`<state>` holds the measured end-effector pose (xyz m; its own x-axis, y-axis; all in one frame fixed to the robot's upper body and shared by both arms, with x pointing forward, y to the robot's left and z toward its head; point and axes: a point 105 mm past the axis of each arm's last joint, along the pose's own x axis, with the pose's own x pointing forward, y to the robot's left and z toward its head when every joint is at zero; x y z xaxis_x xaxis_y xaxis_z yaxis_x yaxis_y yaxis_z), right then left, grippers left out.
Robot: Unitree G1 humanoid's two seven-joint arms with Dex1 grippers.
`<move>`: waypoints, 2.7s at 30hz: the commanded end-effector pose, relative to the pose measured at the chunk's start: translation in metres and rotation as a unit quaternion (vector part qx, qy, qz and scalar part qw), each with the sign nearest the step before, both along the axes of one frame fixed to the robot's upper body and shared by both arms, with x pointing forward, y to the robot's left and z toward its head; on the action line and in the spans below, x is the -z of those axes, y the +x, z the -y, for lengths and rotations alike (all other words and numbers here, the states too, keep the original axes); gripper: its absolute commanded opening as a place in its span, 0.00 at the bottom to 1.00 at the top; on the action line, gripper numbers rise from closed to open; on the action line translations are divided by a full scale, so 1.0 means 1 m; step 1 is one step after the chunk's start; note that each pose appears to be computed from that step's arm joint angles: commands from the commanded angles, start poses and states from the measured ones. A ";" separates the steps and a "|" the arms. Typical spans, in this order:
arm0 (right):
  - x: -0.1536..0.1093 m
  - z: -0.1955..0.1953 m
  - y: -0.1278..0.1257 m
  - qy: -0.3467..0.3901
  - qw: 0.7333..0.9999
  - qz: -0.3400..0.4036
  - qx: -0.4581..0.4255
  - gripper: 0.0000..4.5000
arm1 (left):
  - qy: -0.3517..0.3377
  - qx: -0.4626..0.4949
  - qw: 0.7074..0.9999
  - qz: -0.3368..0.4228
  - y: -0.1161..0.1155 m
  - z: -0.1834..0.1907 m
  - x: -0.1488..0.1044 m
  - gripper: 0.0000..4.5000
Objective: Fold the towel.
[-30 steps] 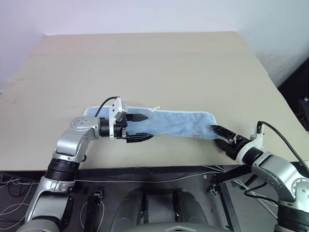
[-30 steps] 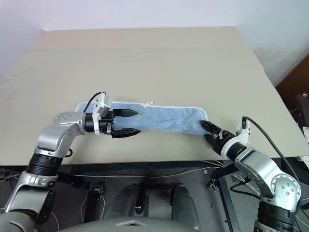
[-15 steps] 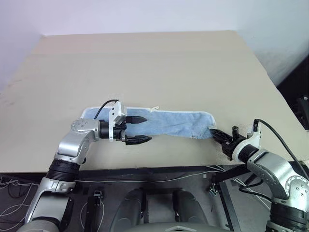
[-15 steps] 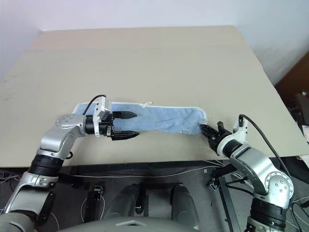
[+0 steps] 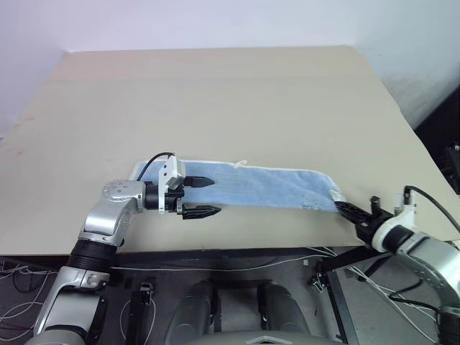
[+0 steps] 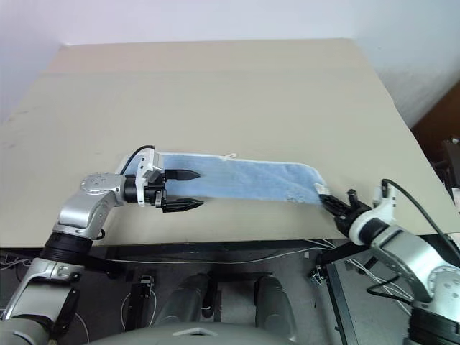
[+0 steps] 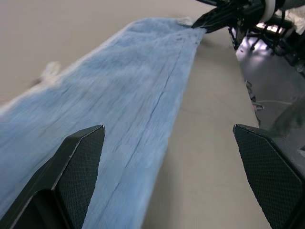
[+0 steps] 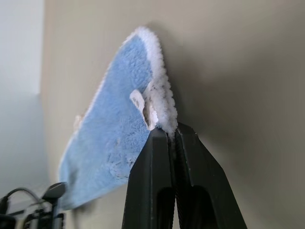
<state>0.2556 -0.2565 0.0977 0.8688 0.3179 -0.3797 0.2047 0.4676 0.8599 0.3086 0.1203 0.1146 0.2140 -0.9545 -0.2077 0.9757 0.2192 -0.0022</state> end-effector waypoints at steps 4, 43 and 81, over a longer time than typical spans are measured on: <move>-0.020 0.012 0.002 -0.014 0.999 0.039 -0.015 0.01 | 0.001 0.006 1.000 0.013 0.002 -0.002 -0.007 1.00; -0.057 -0.202 0.039 -0.132 0.877 0.228 -0.401 0.01 | 0.004 -0.036 0.998 0.042 0.005 -0.007 -0.028 1.00; -0.054 -0.168 0.088 -0.341 0.836 0.370 -0.219 0.00 | -0.051 0.032 0.997 0.037 0.018 0.058 -0.049 0.01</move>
